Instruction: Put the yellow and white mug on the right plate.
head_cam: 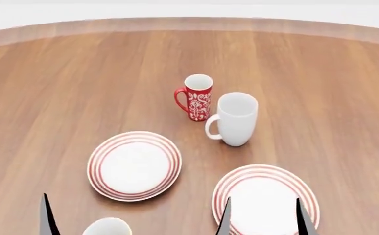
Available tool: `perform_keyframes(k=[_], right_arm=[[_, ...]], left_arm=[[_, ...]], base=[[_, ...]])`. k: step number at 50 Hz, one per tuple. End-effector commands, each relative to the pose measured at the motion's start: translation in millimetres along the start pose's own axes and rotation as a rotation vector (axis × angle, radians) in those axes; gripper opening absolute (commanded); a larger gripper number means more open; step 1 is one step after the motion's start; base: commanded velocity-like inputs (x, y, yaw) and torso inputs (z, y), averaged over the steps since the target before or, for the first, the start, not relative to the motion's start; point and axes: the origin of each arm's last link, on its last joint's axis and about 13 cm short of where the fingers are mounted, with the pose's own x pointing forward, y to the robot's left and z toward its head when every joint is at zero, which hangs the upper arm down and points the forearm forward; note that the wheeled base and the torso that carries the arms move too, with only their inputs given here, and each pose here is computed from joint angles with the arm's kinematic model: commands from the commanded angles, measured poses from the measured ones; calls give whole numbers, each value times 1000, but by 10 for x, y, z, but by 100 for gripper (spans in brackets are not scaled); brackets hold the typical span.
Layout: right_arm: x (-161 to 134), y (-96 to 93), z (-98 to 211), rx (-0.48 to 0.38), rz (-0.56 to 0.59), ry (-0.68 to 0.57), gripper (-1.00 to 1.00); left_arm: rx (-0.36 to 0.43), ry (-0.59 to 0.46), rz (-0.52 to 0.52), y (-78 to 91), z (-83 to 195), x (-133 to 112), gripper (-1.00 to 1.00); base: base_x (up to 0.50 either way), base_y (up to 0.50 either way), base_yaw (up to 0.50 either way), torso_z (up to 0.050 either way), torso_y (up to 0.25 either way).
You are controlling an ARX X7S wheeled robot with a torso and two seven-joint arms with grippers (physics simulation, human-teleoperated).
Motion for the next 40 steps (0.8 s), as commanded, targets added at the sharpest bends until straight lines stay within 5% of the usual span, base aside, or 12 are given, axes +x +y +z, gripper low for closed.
perform_keyframes(k=[1, 28, 40], right_arm=[[-1, 4, 3, -2, 5, -5, 100], [49, -25, -62, -30, -15, 79, 100], [370, -165, -155, -106, -45, 356, 100]], left_arm=[[1, -10, -2, 1, 6, -2, 100], [2, -10, -5, -1, 5, -14, 100], [-3, 1, -9, -5, -10, -20, 100]], base=[[500, -20, 0, 0, 0], [83, -1, 0, 0, 0], [0, 0, 0, 0, 0]])
